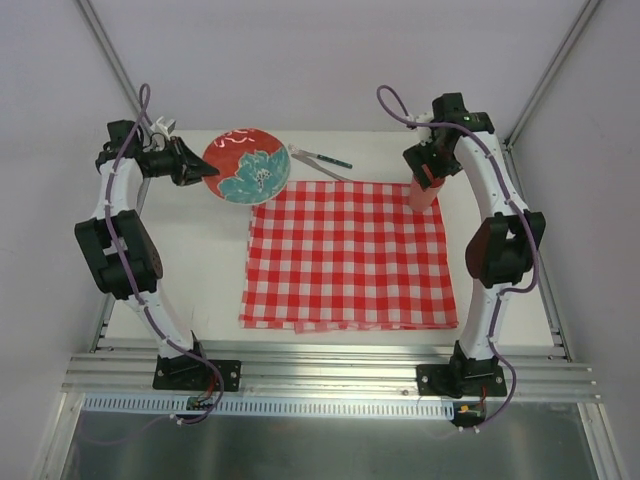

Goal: Set the dinner table for one person

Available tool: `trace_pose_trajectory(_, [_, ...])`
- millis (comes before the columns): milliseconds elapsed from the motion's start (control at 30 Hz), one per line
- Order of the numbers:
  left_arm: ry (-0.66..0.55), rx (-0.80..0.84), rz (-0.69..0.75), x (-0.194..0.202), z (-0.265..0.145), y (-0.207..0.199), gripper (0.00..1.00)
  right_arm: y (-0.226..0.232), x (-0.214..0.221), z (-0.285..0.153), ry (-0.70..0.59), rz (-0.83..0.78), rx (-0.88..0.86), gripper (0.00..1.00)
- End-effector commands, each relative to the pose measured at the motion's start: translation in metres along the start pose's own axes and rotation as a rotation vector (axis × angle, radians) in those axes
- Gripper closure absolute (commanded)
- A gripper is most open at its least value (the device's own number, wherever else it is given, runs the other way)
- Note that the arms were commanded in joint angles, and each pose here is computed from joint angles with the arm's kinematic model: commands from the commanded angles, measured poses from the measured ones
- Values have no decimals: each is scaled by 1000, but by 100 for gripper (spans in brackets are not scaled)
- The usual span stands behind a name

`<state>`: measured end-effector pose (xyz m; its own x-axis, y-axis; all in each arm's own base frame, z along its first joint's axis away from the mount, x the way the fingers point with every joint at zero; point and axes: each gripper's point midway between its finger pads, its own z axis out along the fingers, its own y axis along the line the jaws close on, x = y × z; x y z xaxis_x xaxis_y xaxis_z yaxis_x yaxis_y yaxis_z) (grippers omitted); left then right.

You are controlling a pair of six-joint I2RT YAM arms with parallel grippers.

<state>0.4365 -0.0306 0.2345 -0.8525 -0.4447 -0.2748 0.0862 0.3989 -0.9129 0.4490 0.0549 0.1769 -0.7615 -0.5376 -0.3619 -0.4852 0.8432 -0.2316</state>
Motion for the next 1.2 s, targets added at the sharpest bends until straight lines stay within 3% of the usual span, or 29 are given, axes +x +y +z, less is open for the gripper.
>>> trace_pose_trajectory(0, [147, 0, 75, 58, 5, -15, 100, -14, -17, -45, -134, 94, 1, 13])
trace_pose_trajectory(167, [247, 4, 63, 97, 22, -17, 100, -9, -20, -63, -187, 124, -40, 13])
trace_pose_trajectory(833, [517, 27, 135, 133, 131, -4, 100, -20, 16, -103, -215, 179, 15, 11])
trace_pose_trajectory(1167, [672, 55, 185, 184, 181, -14, 100, -19, 32, -112, -212, 189, 22, 11])
